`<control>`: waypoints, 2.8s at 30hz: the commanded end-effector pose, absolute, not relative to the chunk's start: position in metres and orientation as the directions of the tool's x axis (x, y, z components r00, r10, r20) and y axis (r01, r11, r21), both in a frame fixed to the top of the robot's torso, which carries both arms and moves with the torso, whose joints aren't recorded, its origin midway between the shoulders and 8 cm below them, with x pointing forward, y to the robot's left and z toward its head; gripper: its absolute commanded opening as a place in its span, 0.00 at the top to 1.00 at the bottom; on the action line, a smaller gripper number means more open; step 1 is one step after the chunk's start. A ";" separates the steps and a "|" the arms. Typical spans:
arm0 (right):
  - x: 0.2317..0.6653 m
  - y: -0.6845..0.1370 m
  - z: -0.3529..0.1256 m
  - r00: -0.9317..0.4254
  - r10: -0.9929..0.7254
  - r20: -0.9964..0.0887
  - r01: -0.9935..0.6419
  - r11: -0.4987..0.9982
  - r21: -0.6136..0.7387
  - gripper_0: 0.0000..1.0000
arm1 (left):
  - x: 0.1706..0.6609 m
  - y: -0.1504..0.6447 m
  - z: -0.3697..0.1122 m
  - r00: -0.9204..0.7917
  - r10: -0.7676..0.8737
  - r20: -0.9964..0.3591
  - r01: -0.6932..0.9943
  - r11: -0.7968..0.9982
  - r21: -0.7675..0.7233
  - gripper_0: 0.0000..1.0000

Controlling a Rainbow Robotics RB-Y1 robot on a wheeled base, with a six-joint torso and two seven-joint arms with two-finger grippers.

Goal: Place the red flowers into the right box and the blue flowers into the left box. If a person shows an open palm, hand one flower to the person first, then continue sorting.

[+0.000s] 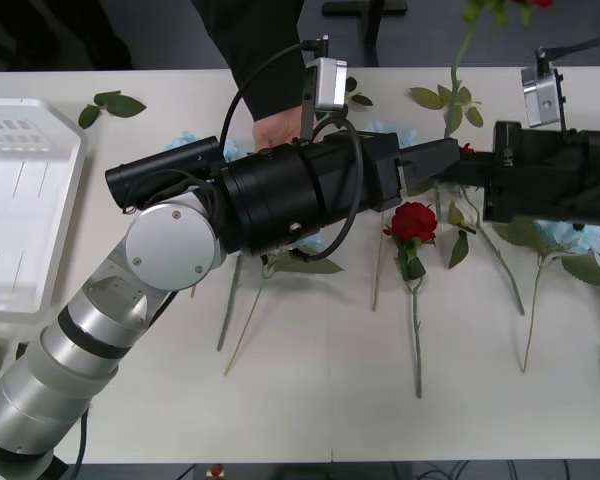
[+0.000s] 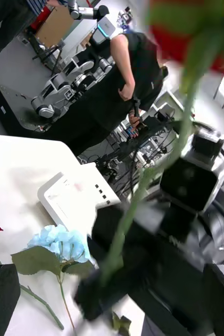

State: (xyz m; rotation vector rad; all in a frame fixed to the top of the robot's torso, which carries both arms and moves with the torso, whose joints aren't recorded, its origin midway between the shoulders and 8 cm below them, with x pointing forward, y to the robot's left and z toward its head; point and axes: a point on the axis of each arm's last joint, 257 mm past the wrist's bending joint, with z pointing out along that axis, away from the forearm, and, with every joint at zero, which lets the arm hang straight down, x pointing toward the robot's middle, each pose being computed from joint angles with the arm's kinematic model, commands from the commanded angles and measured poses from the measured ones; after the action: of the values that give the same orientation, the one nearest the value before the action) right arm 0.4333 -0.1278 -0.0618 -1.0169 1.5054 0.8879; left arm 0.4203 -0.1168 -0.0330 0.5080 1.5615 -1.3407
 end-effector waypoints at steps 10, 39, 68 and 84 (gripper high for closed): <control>0.505 -0.101 0.008 0.288 -0.192 -0.938 -0.770 0.536 -0.346 1.00 | 0.418 -0.116 -0.020 -0.393 -0.261 -0.882 0.835 0.301 -0.461 0.00; 0.538 -0.097 0.036 0.324 -0.155 -0.933 -0.708 0.615 -0.347 0.00 | 0.418 -0.114 -0.018 -0.401 -0.270 -0.875 0.831 0.295 -0.472 0.00; 0.455 -0.189 -0.064 -0.040 -0.309 -0.950 -0.872 0.475 -0.118 0.00 | 0.420 -0.110 -0.022 -0.402 -0.263 -0.877 0.828 0.305 -0.471 0.00; 0.395 -0.290 -0.169 -0.717 -0.219 -0.662 -0.504 0.818 0.276 0.00 | 0.444 0.055 -0.106 -0.589 0.032 -0.808 0.687 0.546 -0.479 0.00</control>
State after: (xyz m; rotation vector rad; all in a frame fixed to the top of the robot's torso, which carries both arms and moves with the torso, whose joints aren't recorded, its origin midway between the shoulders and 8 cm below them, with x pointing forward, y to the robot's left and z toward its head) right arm 0.3993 -0.2833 -0.1683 -0.6055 2.2896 0.6304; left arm 0.4512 0.0293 -0.0896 0.6107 1.8942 -1.1004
